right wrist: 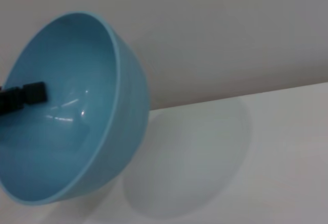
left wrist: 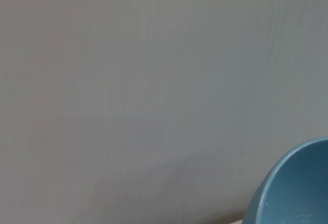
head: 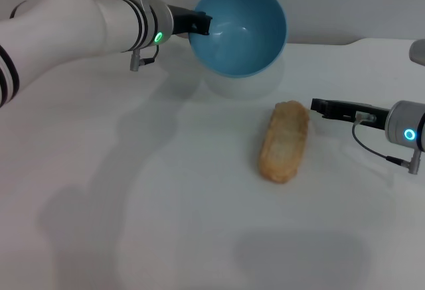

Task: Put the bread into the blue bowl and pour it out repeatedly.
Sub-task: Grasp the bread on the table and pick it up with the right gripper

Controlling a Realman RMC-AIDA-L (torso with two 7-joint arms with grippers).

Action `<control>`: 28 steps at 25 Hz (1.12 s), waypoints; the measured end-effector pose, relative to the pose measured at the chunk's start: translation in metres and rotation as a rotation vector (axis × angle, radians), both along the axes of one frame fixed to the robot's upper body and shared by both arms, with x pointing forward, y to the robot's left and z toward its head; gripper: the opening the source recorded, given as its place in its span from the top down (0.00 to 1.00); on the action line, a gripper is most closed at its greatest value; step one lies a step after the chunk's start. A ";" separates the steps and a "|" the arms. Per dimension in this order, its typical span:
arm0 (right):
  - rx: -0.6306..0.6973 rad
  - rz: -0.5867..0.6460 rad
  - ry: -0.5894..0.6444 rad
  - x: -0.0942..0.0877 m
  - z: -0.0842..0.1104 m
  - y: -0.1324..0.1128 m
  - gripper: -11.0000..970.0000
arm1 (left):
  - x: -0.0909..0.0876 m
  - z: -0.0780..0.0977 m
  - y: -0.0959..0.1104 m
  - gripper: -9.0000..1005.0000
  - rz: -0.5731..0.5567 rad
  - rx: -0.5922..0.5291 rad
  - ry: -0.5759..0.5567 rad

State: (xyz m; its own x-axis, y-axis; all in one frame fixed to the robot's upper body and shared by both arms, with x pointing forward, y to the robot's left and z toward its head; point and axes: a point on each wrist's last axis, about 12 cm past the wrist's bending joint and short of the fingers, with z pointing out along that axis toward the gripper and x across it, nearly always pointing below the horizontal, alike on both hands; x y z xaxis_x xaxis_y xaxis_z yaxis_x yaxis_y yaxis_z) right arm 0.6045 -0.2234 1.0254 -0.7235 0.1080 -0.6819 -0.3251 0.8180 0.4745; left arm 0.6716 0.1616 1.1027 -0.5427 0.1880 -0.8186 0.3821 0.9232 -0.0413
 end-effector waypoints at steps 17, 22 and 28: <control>0.191 0.060 0.196 -0.027 0.007 -0.018 0.76 | -0.001 -0.001 -0.001 0.99 0.000 -0.005 0.005; 0.196 0.019 0.211 -0.032 0.008 -0.036 0.65 | -0.001 -0.001 -0.001 0.99 -0.002 -0.005 0.007; 0.166 0.018 0.185 -0.027 0.006 -0.029 0.52 | -0.001 -0.001 -0.002 0.99 -0.003 -0.005 0.007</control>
State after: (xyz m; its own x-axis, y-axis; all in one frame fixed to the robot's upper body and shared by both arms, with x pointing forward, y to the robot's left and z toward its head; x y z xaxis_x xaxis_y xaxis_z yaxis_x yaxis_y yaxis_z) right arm 0.5773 -0.2523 1.0312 -0.8372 0.1935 -0.5115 -0.2337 0.7191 0.6544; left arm 0.6705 0.1599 1.1018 -0.5483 0.1851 -0.8156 0.3841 0.9220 -0.0490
